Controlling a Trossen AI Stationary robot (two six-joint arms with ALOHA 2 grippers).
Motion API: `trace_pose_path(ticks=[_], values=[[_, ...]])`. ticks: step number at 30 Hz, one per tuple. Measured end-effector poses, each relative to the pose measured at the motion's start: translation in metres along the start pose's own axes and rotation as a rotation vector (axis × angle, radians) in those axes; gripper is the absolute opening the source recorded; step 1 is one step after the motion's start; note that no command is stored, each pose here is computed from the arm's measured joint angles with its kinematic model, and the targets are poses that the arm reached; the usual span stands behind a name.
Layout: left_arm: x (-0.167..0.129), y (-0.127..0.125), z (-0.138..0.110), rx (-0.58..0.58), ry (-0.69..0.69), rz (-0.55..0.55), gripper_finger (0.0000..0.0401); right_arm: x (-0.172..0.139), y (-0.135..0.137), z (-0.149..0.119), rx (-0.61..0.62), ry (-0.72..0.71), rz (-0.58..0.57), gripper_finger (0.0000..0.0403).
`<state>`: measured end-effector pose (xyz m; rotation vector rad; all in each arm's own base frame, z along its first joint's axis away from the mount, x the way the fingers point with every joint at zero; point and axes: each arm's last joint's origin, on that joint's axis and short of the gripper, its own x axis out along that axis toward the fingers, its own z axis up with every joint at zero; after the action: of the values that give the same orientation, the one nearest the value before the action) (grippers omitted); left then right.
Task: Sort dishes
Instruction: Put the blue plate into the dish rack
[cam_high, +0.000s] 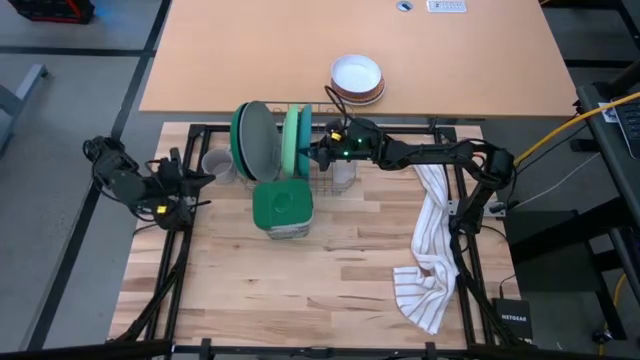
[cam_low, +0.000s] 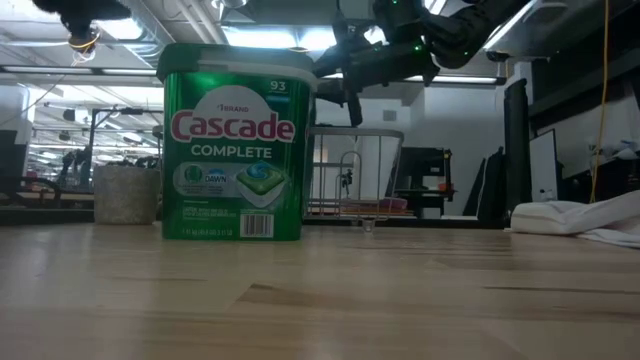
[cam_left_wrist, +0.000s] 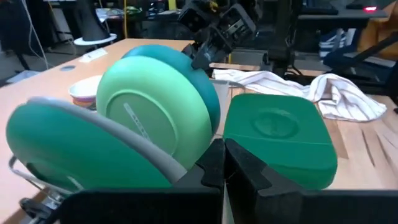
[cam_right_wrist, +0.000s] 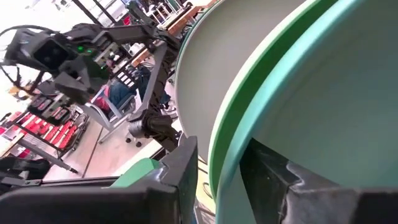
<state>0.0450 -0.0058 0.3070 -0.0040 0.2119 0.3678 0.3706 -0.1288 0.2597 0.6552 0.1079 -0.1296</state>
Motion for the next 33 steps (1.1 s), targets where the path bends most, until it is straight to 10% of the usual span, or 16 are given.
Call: trace_pose_path(ticks=[14,33], values=[[0.000,0.003,-0.026,0.057,-0.258,-0.219,0.0001,0.000,0.001,0.000,-0.077,0.010,0.017,0.0120],[0.020,-0.018,-0.064,0.022,-0.207,-0.185,0.0001,-0.011,-0.001,-0.004,-0.086,0.098,-0.140,0.0120]])
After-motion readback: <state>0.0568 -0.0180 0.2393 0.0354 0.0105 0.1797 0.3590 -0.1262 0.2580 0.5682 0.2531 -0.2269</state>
